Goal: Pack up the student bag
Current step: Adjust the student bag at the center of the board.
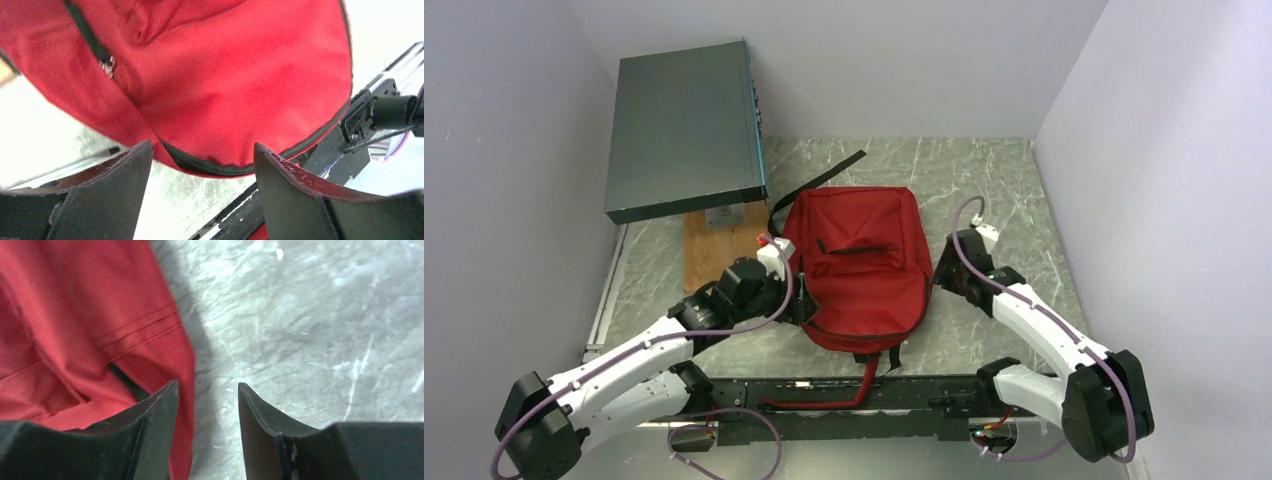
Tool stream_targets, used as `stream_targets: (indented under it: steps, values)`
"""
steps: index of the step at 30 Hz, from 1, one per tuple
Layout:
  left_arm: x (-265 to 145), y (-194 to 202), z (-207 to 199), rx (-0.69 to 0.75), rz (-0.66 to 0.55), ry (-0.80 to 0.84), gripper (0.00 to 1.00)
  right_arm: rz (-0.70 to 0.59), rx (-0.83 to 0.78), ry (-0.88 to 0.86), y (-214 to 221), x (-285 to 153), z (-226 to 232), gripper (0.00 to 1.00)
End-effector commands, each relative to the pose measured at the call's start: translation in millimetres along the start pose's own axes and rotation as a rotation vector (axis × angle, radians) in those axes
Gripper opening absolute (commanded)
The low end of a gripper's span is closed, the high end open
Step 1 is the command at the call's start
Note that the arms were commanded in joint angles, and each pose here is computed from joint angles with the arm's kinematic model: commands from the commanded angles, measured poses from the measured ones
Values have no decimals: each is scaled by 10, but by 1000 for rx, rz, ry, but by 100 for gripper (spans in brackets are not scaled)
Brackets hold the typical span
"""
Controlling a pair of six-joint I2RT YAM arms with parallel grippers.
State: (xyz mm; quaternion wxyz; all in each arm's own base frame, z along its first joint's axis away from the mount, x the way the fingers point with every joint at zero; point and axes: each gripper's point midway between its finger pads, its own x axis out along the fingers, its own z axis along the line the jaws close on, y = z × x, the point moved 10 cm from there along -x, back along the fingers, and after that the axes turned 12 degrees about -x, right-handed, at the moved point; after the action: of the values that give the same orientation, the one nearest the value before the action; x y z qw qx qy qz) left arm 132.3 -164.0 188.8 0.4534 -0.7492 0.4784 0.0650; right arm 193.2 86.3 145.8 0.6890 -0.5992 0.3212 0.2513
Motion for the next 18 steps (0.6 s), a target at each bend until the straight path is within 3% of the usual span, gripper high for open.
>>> stream_targets:
  steps: [1,4,6,9,14,18]
  values:
    - [48,-6,-52,-266,-174,84,78,7,22,-187,-105,-95,8,53]
    - [41,39,-11,-350,-230,111,76,-131,-146,-329,-310,-339,167,60]
    - [26,88,31,-400,-252,116,74,-250,-256,-395,-435,-531,307,76]
    - [-13,136,107,-459,-306,99,73,-334,-364,-510,-588,-662,538,87]
    - [-113,188,168,-509,-351,99,77,-296,-355,-633,-842,-587,942,84]
    - [-177,188,145,-476,-350,137,79,-250,-262,-621,-845,-461,1033,60]
